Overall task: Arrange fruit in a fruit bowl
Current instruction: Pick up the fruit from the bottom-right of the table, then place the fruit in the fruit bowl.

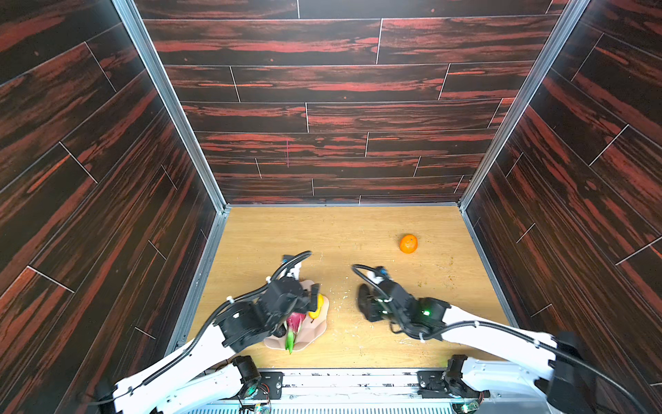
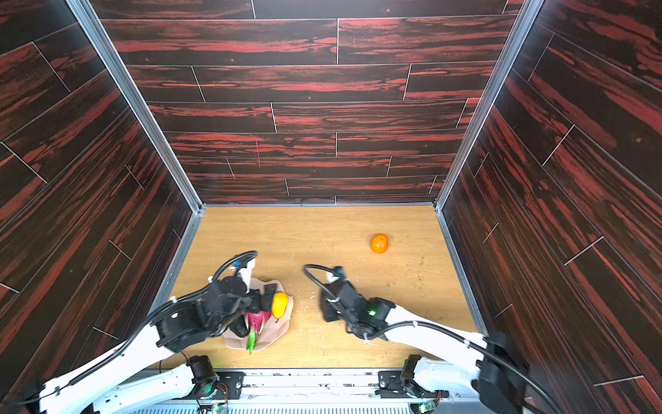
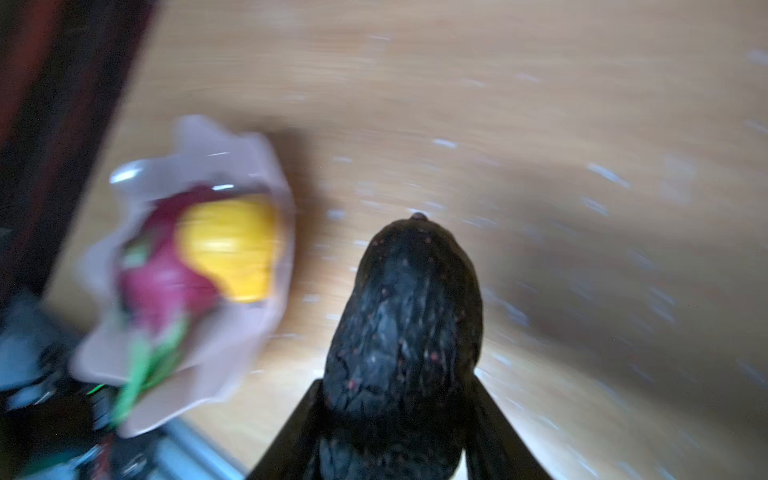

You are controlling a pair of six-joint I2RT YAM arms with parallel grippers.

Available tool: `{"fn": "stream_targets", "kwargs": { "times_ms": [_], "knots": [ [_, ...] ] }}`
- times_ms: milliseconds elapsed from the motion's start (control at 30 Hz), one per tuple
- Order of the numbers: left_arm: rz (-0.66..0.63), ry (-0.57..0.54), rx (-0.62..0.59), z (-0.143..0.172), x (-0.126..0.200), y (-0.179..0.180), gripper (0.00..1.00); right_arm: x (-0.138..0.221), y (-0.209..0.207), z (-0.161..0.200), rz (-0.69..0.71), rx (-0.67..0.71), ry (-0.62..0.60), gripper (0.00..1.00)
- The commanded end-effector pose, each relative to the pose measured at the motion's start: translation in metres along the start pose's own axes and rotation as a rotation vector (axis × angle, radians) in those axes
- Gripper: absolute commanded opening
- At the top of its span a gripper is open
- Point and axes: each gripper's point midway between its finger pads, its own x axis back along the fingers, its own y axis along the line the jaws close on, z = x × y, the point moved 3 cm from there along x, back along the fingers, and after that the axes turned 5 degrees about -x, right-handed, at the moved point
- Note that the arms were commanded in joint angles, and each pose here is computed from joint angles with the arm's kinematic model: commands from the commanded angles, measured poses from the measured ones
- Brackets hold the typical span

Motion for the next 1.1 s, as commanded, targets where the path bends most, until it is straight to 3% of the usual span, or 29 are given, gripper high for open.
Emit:
{"fn": "stream_targets", "kwargs": {
  "times_ms": [0, 167, 500, 1067],
  "knots": [
    [-0.200, 0.008, 0.127, 0.017, 0.029, 0.052, 0.99, -0.013, 0.056, -0.005, -0.199, 0.121, -0.001, 0.44],
    [-0.215, -0.059, 0.227, 0.024, 0.052, 0.077, 1.00, -0.022, 0.091, 0.011, -0.284, 0.193, 0.052, 0.44],
    [-0.206, -0.064, 0.217, 0.026, 0.055, 0.079, 1.00, -0.034, 0.122, 0.046, -0.382, 0.289, 0.165, 0.45],
    [-0.144, -0.045, 0.224, 0.031, 0.052, 0.071, 1.00, -0.070, 0.118, 0.072, -0.307, 0.355, 0.246, 0.48]
  ]
}}
